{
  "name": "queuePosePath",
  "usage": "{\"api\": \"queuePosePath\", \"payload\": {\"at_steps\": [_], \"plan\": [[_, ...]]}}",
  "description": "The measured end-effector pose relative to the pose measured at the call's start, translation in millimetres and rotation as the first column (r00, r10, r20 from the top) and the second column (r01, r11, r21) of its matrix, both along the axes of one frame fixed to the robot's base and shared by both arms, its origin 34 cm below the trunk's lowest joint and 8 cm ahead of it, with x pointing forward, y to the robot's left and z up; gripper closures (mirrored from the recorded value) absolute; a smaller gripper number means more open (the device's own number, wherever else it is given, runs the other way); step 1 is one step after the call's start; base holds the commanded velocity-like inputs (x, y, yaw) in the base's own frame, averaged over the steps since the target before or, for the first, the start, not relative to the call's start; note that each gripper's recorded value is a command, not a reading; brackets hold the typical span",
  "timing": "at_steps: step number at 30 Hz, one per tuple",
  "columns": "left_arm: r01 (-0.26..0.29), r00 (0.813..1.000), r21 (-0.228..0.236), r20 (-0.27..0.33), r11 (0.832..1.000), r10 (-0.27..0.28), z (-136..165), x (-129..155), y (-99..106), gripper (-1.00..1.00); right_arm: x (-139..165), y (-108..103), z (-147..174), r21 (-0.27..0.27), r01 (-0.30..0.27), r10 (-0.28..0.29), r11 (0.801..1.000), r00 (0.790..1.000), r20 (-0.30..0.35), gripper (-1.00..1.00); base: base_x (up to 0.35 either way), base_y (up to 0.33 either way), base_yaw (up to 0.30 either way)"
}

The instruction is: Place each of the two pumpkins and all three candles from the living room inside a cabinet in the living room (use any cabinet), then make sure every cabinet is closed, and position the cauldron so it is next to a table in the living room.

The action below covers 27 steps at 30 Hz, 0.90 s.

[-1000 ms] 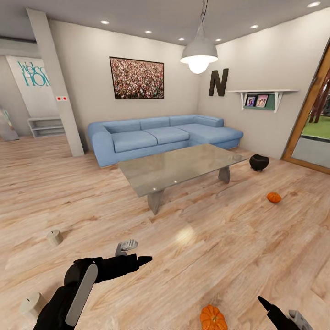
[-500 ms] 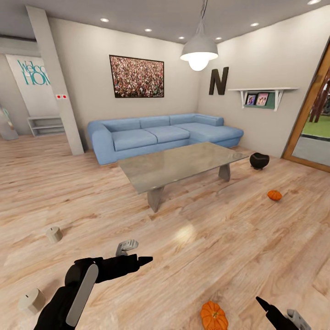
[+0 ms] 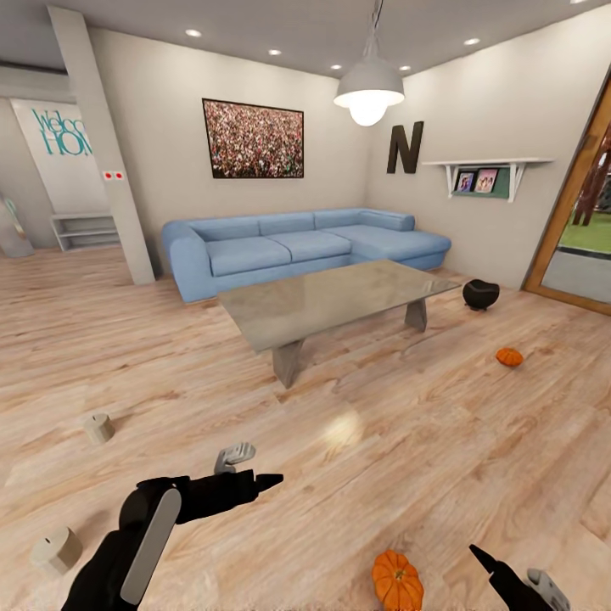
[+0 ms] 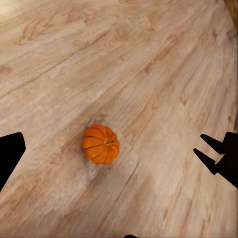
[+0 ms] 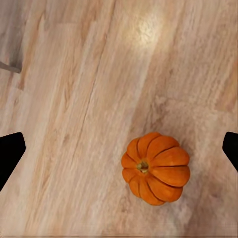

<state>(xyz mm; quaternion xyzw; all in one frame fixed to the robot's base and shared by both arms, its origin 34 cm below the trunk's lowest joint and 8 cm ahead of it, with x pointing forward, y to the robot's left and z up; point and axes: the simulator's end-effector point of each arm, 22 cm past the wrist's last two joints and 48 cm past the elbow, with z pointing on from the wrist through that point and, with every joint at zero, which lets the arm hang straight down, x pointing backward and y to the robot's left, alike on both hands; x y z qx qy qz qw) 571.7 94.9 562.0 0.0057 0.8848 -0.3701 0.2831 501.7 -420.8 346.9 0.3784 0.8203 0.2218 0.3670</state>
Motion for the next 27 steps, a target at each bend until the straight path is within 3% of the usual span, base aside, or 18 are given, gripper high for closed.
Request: {"api": "queuePosePath", "payload": {"at_steps": [27], "plan": [[-0.001, 1.000, -0.015, 0.000, 1.000, 0.001, -58, -15, -1, -1.00, -15, -1, -60, 0.001, 0.000, 0.000, 1.000, 1.000, 0.000, -1.00, 0.000, 0.000, 0.000]]}}
